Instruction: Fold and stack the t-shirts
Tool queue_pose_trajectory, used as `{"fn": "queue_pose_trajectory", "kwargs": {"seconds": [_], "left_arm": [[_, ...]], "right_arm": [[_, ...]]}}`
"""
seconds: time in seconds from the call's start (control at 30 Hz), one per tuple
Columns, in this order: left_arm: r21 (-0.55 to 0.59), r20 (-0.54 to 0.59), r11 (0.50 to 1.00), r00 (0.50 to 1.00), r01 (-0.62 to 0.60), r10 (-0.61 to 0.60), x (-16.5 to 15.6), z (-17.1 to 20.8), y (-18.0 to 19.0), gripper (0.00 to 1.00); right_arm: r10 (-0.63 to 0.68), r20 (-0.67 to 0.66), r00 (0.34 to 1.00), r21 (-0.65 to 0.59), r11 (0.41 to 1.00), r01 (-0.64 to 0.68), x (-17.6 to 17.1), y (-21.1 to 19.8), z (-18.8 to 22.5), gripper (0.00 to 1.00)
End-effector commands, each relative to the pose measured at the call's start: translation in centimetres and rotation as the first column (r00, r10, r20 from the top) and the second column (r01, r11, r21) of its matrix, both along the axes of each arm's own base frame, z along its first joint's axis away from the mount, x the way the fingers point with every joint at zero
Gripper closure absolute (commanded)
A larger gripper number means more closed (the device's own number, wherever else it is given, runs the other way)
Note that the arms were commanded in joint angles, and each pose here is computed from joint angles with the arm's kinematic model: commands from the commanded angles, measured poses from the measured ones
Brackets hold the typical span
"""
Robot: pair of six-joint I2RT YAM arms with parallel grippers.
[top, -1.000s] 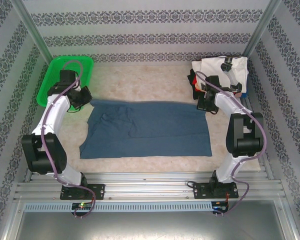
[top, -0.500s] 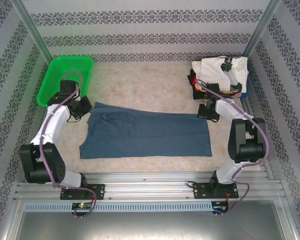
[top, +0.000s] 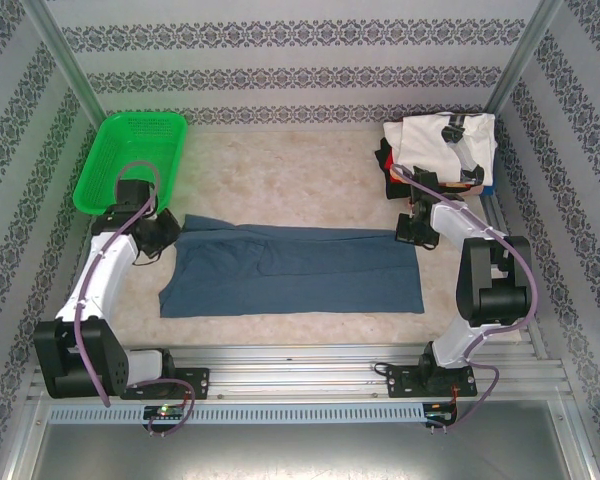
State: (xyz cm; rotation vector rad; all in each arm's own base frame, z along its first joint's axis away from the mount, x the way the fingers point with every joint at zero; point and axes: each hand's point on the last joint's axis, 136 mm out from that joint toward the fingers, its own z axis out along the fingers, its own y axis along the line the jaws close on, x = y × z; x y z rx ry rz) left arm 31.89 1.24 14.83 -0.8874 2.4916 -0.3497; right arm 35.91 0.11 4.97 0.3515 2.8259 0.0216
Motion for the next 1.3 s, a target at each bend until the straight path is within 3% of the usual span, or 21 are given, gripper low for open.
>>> {"fn": "queue_pose_trajectory", "kwargs": {"seconds": [0.0, 0.47, 1.27], "left_arm": [[0.02, -0.011, 0.999, 0.999, -0.037, 0.037, -1.0, -0.1, 0.5, 1.0], [-0.051, -0.034, 0.992, 0.993, -0.112, 0.11, -3.5, -2.1, -0.2, 1.0], [-0.054, -0.109, 0.986, 0.983, -0.156, 0.149, -7.4, -4.5, -1.0, 1.0]], "right_arm": [[-0.026, 0.009, 1.0, -0.002, 1.0, 0.026, -0.4, -0.4, 0.3, 1.0], [-0.041, -0.013, 0.999, -0.002, 0.999, 0.041, -1.2, -0.7, -0.6, 1.0], [-0.048, -0.041, 0.998, -0.005, 0.999, 0.048, -1.5, -1.0, -1.5, 1.0]]}}
